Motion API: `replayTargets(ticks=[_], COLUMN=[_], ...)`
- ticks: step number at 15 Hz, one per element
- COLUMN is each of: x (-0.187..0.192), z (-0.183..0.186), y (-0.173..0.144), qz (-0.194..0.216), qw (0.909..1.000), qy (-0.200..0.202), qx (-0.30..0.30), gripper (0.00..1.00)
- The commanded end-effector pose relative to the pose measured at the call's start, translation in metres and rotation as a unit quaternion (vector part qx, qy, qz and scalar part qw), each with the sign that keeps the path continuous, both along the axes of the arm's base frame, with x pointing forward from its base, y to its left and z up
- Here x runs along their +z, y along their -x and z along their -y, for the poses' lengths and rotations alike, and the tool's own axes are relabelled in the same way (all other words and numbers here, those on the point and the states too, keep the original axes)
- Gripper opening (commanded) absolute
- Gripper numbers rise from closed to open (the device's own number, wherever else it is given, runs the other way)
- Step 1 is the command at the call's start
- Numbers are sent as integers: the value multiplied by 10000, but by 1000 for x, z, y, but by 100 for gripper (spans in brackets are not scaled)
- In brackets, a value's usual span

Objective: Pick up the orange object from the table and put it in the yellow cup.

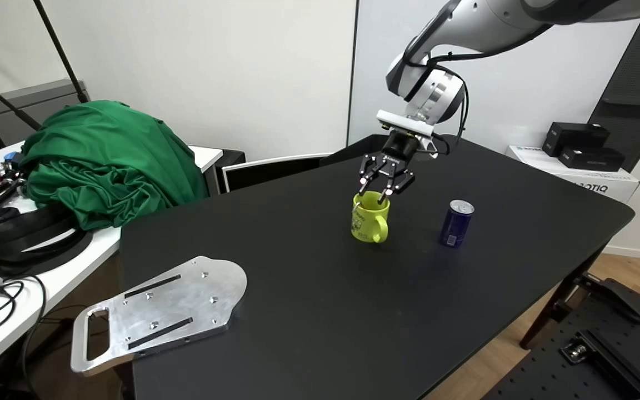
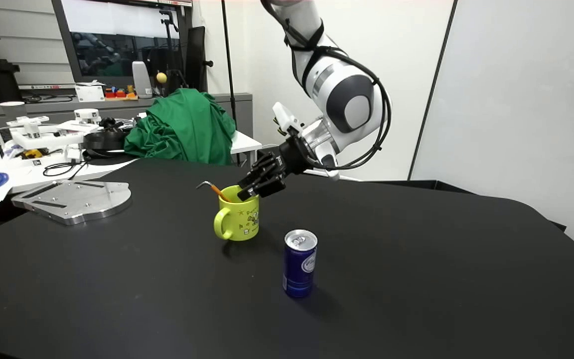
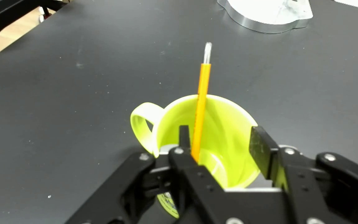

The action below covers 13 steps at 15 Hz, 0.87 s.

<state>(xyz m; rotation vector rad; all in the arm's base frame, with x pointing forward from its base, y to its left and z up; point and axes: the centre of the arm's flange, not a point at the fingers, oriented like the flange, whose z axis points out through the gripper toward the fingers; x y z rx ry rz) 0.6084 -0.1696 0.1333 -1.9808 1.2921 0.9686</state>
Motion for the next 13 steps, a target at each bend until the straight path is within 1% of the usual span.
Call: replayTargets(ticks=[1,3,4,5,7,13], x=[8,15,21,5,9,12], z=[2,-7,-13,-6,-13,-15], y=[-9,-7,-5,-3,-5,-6], qz=[-9,113,275,138,252,294], qw=[10000,9995,9986,9997,9991,9988], qy=[-78,-134,-165,-108,-145,-162], qx=[29,248,419,196,320,367], gripper=[84,97,100,86,100,100])
